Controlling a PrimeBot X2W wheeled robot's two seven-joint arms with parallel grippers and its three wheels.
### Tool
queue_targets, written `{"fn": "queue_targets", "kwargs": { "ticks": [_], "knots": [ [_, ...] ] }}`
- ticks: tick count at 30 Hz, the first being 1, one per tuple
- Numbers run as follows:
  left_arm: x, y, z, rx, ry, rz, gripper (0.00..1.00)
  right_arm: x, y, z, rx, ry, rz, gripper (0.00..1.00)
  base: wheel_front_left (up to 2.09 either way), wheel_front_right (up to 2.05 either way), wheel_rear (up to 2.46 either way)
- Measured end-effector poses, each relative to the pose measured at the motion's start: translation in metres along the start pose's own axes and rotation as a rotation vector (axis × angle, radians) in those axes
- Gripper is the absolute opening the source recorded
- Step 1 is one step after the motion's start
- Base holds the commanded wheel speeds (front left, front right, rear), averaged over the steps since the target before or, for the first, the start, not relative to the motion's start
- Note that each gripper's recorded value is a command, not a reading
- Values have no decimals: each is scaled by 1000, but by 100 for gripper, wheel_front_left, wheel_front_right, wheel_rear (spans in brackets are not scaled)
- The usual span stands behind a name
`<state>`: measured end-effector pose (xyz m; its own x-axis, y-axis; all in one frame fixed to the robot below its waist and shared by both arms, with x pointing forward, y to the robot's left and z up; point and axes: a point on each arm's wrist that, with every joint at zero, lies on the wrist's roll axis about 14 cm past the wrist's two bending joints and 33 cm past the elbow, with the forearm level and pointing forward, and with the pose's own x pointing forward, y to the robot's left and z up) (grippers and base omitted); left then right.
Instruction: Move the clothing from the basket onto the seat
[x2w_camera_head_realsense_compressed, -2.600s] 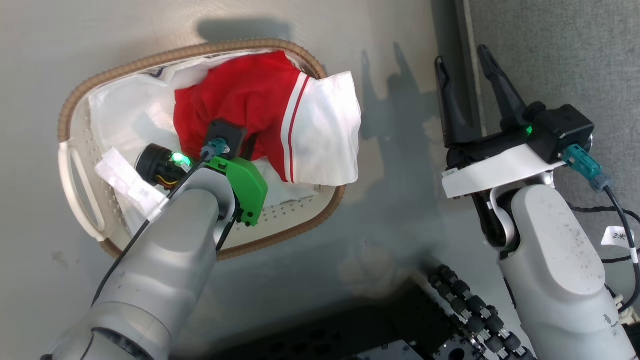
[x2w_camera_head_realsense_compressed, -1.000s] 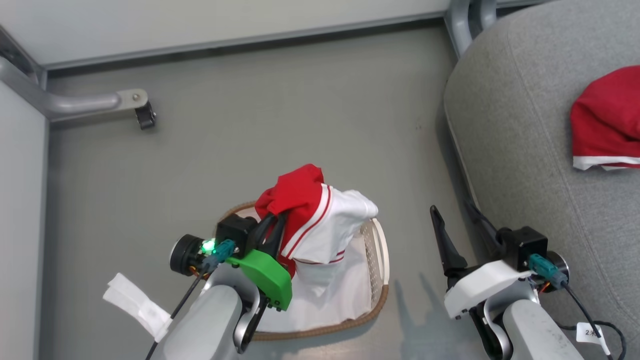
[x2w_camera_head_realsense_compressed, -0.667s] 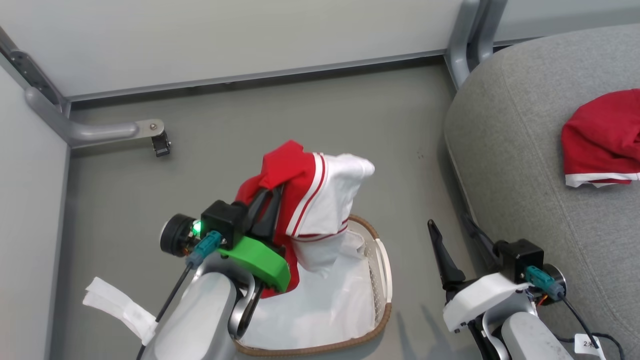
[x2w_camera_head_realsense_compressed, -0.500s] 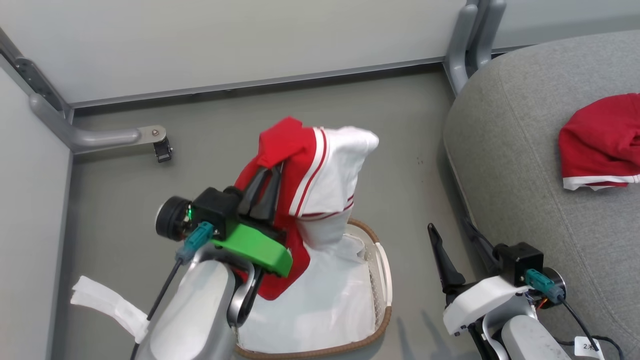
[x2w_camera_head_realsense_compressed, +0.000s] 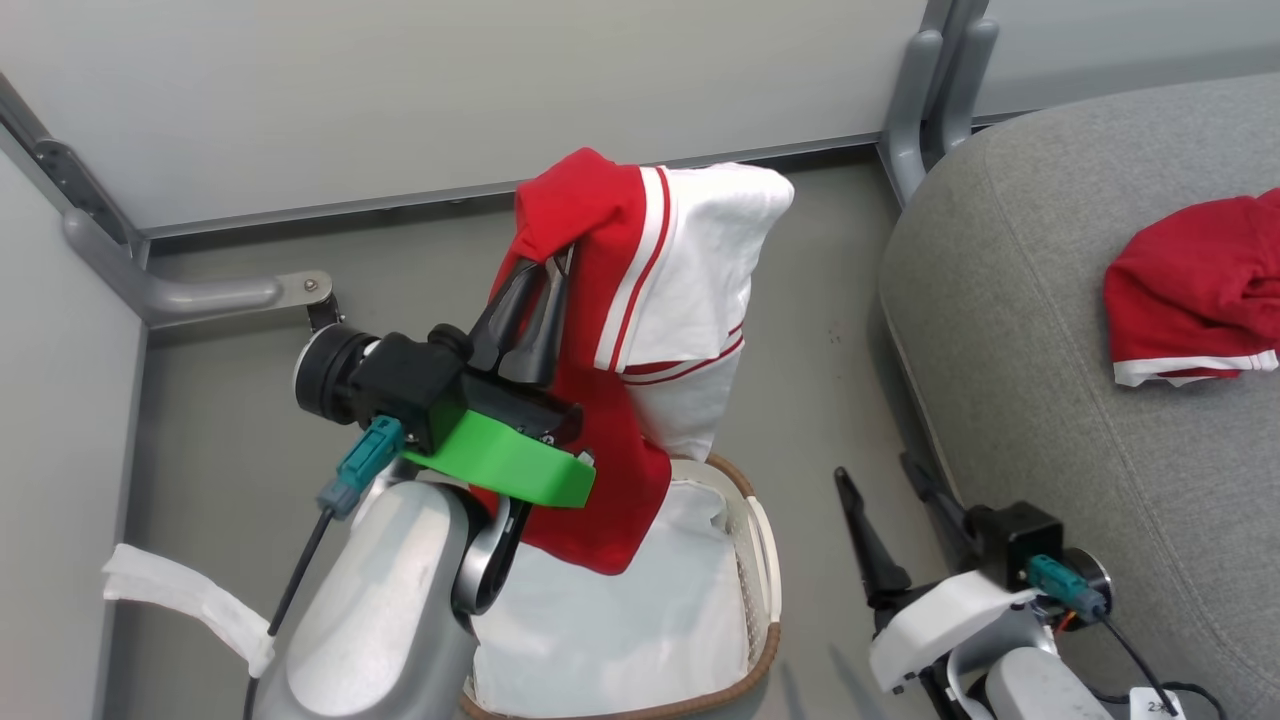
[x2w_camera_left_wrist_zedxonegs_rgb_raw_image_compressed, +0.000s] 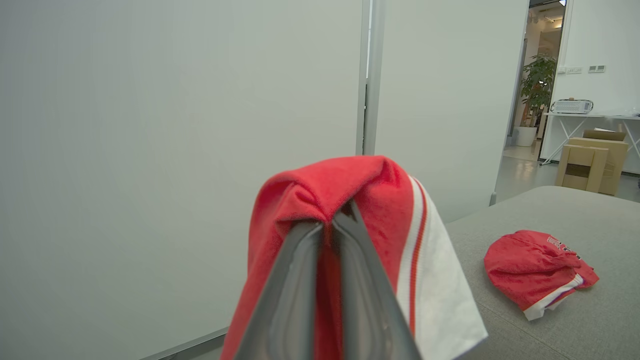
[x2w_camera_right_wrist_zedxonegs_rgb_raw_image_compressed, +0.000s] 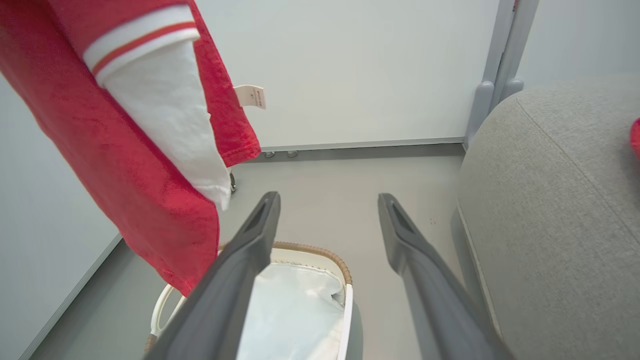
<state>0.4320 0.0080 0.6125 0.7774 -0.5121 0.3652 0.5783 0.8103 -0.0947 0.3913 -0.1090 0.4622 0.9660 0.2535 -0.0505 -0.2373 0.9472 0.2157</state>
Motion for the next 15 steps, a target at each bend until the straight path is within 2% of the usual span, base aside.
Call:
{"fn": "queue_targets", "kwargs": {
  "ticks": [4, 15],
  "knots": [
    [1, -1, 1, 0, -4, -6, 0, 4, 20, 1, -22, -1, 66, 100, 0, 0, 0],
    [2, -10, -7, -31, 16, -33, 0, 28, 116, 33, -117, -92, 412, 100, 0, 0, 0]
  ]
}}
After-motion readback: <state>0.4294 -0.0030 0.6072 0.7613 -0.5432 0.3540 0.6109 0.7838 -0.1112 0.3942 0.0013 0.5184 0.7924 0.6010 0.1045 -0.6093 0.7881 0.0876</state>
